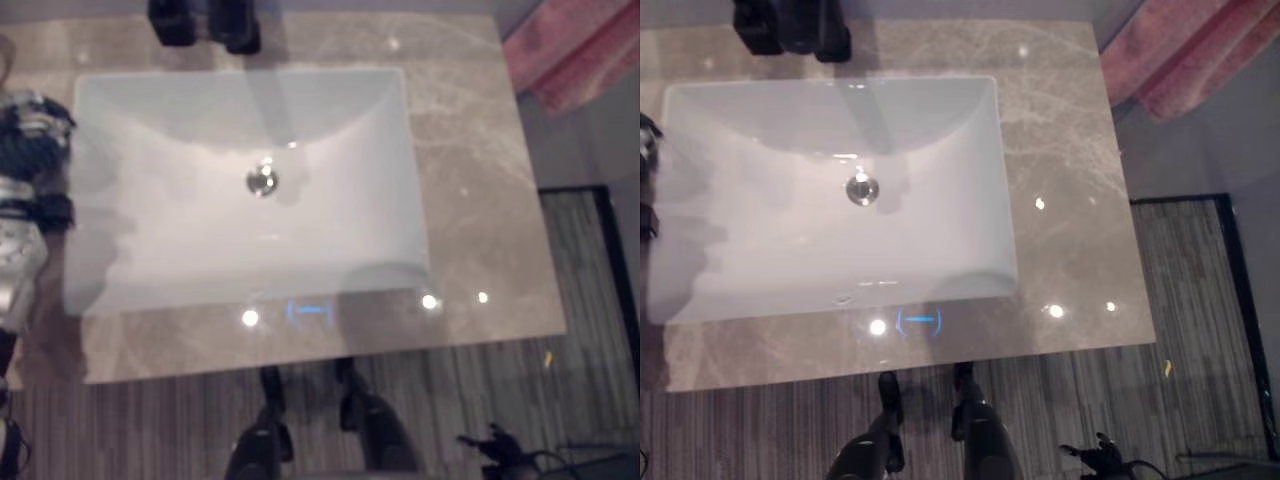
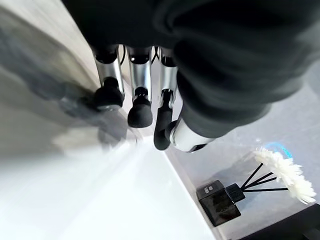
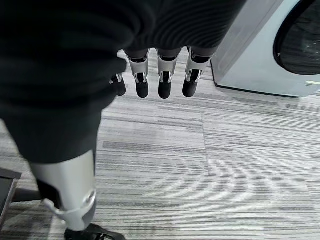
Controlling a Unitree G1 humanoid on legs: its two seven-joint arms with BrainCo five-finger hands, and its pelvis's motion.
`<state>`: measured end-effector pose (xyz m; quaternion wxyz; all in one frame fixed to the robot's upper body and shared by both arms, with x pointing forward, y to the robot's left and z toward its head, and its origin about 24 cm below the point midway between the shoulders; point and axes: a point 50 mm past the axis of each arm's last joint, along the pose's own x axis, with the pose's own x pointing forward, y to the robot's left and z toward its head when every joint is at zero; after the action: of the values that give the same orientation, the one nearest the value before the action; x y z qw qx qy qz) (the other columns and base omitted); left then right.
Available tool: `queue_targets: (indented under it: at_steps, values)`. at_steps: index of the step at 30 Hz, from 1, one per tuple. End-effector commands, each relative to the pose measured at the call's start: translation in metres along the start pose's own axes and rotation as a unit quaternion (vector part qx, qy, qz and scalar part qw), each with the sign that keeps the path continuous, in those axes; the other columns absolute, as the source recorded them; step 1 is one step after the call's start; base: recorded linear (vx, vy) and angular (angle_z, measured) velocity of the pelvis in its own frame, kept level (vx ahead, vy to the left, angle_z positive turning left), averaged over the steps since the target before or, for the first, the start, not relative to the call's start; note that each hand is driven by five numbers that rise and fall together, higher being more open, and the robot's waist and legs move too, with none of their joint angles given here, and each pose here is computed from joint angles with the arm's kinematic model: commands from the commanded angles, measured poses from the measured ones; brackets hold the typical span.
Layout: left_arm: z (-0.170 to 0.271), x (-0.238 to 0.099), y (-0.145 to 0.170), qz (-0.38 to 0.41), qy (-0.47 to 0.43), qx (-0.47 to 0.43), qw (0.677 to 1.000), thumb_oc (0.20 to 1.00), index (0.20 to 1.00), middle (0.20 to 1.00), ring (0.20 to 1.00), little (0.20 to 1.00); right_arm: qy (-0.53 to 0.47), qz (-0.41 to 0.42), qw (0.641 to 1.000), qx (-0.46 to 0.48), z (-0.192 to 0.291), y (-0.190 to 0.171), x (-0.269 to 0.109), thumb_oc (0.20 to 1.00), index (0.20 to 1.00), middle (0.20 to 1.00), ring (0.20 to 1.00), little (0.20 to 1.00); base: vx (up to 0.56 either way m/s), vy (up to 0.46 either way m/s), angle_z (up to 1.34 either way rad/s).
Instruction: Put brush and paste in cup on sink, flatten towel.
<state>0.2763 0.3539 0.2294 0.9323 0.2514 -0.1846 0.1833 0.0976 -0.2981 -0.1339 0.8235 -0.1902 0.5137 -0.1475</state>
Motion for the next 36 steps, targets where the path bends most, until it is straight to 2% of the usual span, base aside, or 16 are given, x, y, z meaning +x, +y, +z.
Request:
queue_targets:
  at_steps: [1, 12, 13, 14, 15, 16, 19, 21, 27, 28, 31, 32, 33, 34, 35, 36]
  values:
    - [0.005, -0.002, 0.024, 0.038, -0.021, -0.009, 0.999, 0.2, 0.2, 0.2, 0.2, 0.2, 0.044, -0.019, 0.998, -0.028, -0.028, -0.016, -0.005, 1.0, 1.0, 1.0, 1.0, 1.0, -0.08, -0.017, 0.11]
    - [0.001, 0.0, 0.067, 0.132, 0.002, 0.019, 0.991, 0.2, 0.2, 0.2, 0.2, 0.2, 0.044, -0.019, 0.998, -0.034, -0.027, -0.018, -0.004, 1.0, 1.0, 1.0, 1.0, 1.0, -0.02, 0.019, 0.14]
    - [-0.001, 0.001, 0.066, 0.138, 0.007, 0.015, 0.99, 0.388, 0.388, 0.388, 0.388, 0.388, 0.049, -0.016, 0.998, -0.034, -0.03, -0.017, -0.004, 1.0, 1.0, 1.0, 1.0, 1.0, 0.05, 0.058, -0.01]
    - [-0.004, 0.003, 0.063, 0.139, 0.011, 0.011, 0.99, 0.407, 0.407, 0.407, 0.407, 0.407, 0.056, -0.012, 0.998, -0.036, -0.033, -0.014, -0.005, 1.0, 1.0, 1.0, 1.0, 1.0, 0.05, 0.058, -0.02]
    - [-0.003, 0.003, 0.062, 0.138, 0.011, 0.011, 0.99, 0.269, 0.269, 0.269, 0.269, 0.269, 0.056, -0.012, 0.998, -0.036, -0.033, -0.014, -0.005, 1.0, 1.0, 1.0, 1.0, 1.0, 0.05, 0.069, -0.03]
    - [-0.008, 0.003, 0.052, 0.127, 0.015, -0.002, 0.992, 0.2, 0.2, 0.2, 0.2, 0.2, 0.067, -0.008, 0.997, -0.033, -0.039, -0.012, -0.007, 1.0, 1.0, 1.0, 1.0, 1.0, 0.03, 0.048, -0.03]
    - [-0.014, 0.0, 0.04, 0.123, 0.013, -0.026, 0.992, 0.2, 0.2, 0.2, 0.2, 0.2, 0.081, -0.006, 0.996, -0.03, -0.046, -0.008, -0.009, 1.0, 1.0, 1.0, 1.0, 1.0, 0.03, 0.072, 0.01]
    - [-0.021, -0.017, 0.031, 0.144, 0.003, -0.078, 0.987, 0.2, 0.2, 0.2, 0.2, 0.2, 0.093, 0.004, 0.995, -0.035, -0.052, 0.0, -0.012, 1.0, 1.0, 1.0, 1.0, 1.0, 0.03, 0.073, -0.09]
    - [-0.044, -0.057, 0.045, 0.224, 0.016, -0.132, 0.965, 0.2, 0.2, 0.2, 0.2, 0.2, 0.091, 0.007, 0.995, -0.033, -0.045, 0.004, -0.009, 1.0, 1.0, 1.0, 1.0, 1.0, 0.01, 0.038, -0.04]
    - [-0.052, -0.074, 0.051, 0.267, 0.017, -0.166, 0.949, 0.2, 0.2, 0.2, 0.2, 0.2, 0.081, 0.01, 0.996, -0.027, -0.038, 0.008, -0.007, 1.0, 1.0, 1.0, 1.0, 1.0, 0.03, 0.012, 0.04]
    - [-0.056, -0.086, 0.046, 0.278, 0.004, -0.226, 0.934, 0.2, 0.2, 0.2, 0.2, 0.2, 0.077, 0.015, 0.997, -0.029, -0.035, 0.011, -0.007, 1.0, 1.0, 1.0, 1.0, 1.0, 0.02, 0.007, -0.02]
    - [-0.059, -0.092, 0.037, 0.269, -0.007, -0.294, 0.917, 0.313, 0.313, 0.313, 0.313, 0.313, 0.076, 0.018, 0.996, -0.031, -0.035, 0.012, -0.007, 1.0, 1.0, 1.0, 1.0, 1.0, 0.0, 0.0, 0.0]
    - [-0.064, -0.101, 0.02, 0.25, -0.018, -0.397, 0.883, 0.489, 0.489, 0.489, 0.489, 0.489, 0.075, 0.022, 0.996, -0.033, -0.035, 0.013, -0.007, 1.0, 1.0, 1.0, 1.0, 1.0, 0.01, 0.059, 0.08]
    - [-0.073, -0.117, 0.02, 0.261, -0.018, -0.421, 0.869, 0.583, 0.583, 0.583, 0.583, 0.583, 0.073, 0.037, 0.996, -0.041, -0.035, 0.016, -0.007, 1.0, 1.0, 1.0, 1.0, 1.0, 0.0, 0.06, 0.03]
    - [-0.078, -0.126, 0.019, 0.271, -0.015, -0.427, 0.862, 0.887, 0.887, 0.887, 0.887, 0.887, 0.072, 0.048, 0.995, -0.044, -0.036, 0.021, -0.008, 1.0, 1.0, 1.0, 1.0, 1.0, 0.01, 0.048, -0.02]
    - [-0.078, -0.127, 0.019, 0.272, -0.015, -0.427, 0.862, 1.0, 1.0, 1.0, 1.0, 1.0, 0.072, 0.048, 0.995, -0.045, -0.036, 0.021, -0.008, 1.0, 1.0, 1.0, 1.0, 1.0, 0.0, 0.022, -0.08]
